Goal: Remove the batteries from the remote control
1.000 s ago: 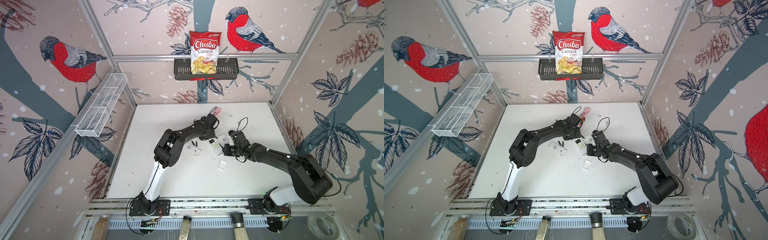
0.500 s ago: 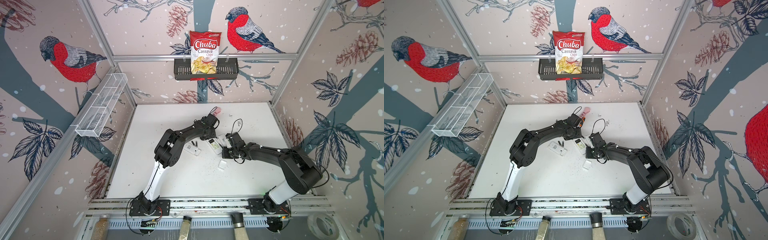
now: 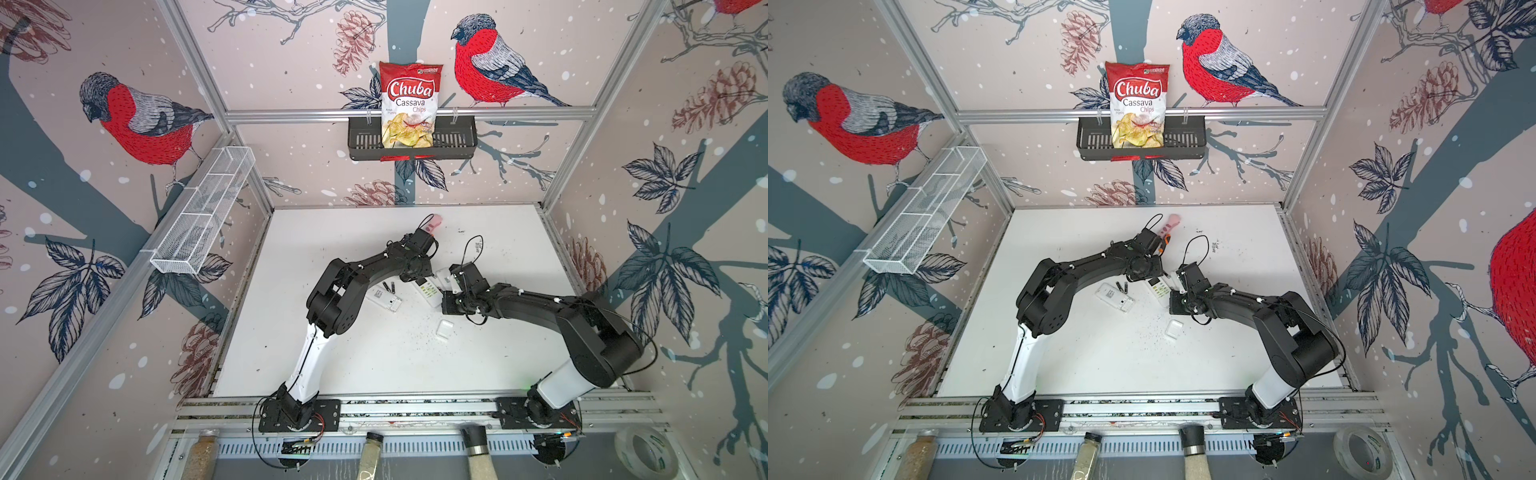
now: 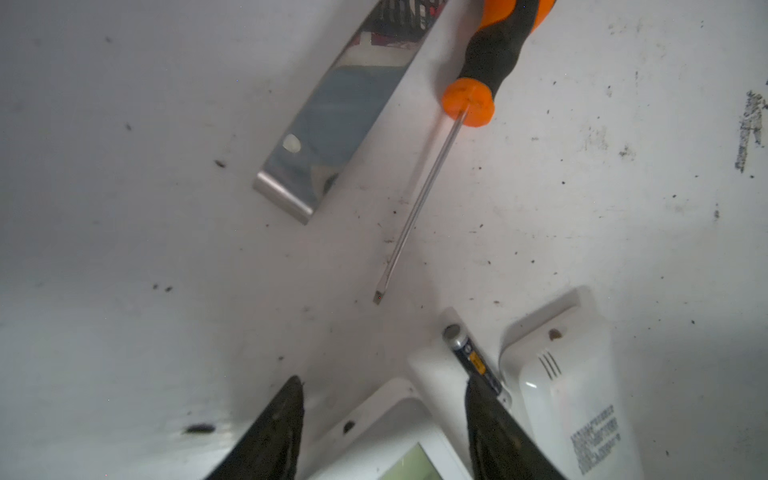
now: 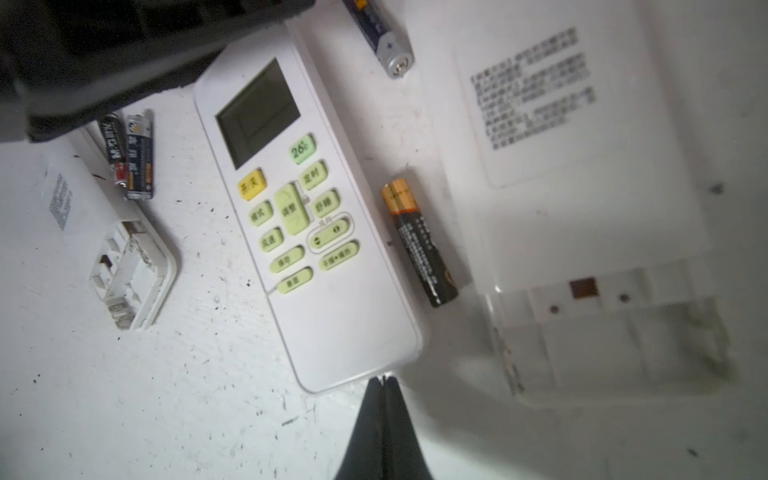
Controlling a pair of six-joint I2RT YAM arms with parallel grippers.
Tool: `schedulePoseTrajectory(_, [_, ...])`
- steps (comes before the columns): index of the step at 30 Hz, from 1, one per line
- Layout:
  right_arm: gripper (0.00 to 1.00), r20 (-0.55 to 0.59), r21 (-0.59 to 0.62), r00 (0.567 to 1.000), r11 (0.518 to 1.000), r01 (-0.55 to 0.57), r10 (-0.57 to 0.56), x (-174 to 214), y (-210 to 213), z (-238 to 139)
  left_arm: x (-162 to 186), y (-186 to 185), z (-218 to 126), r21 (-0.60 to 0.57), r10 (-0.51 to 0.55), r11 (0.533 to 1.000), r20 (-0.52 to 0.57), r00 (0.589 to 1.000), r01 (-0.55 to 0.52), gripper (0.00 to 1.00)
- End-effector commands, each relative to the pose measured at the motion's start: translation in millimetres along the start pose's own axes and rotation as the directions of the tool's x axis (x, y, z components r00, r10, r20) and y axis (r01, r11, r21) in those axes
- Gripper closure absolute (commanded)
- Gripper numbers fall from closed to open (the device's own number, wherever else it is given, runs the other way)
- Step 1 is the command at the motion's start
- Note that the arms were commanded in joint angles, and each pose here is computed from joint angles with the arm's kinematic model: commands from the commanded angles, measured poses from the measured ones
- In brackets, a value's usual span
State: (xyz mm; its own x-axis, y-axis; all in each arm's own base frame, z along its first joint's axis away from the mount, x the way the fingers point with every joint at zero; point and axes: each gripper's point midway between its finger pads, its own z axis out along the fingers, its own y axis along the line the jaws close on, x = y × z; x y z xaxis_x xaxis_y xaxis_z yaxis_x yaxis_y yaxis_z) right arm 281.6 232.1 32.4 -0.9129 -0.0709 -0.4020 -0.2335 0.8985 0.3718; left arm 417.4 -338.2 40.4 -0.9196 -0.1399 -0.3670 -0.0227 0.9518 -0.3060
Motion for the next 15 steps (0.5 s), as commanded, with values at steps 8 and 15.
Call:
schedulePoseTrajectory(8, [0.59, 0.088, -0.018, 0.996, 1.0, -0.007, 0.008, -23, -3, -30, -16, 13, -42, -0.085, -0.003, 0.996, 0.071, 0.997, 0.009, 0.26])
schedulePoseTrajectory(15, [0.43, 0.18, -0.043, 0.982, 0.998, -0.051, 0.058, -40, -12, -51, 9, 15, -31, -0.145, -0.079, 0.985, 0.092, 0.993, 0.092, 0.15])
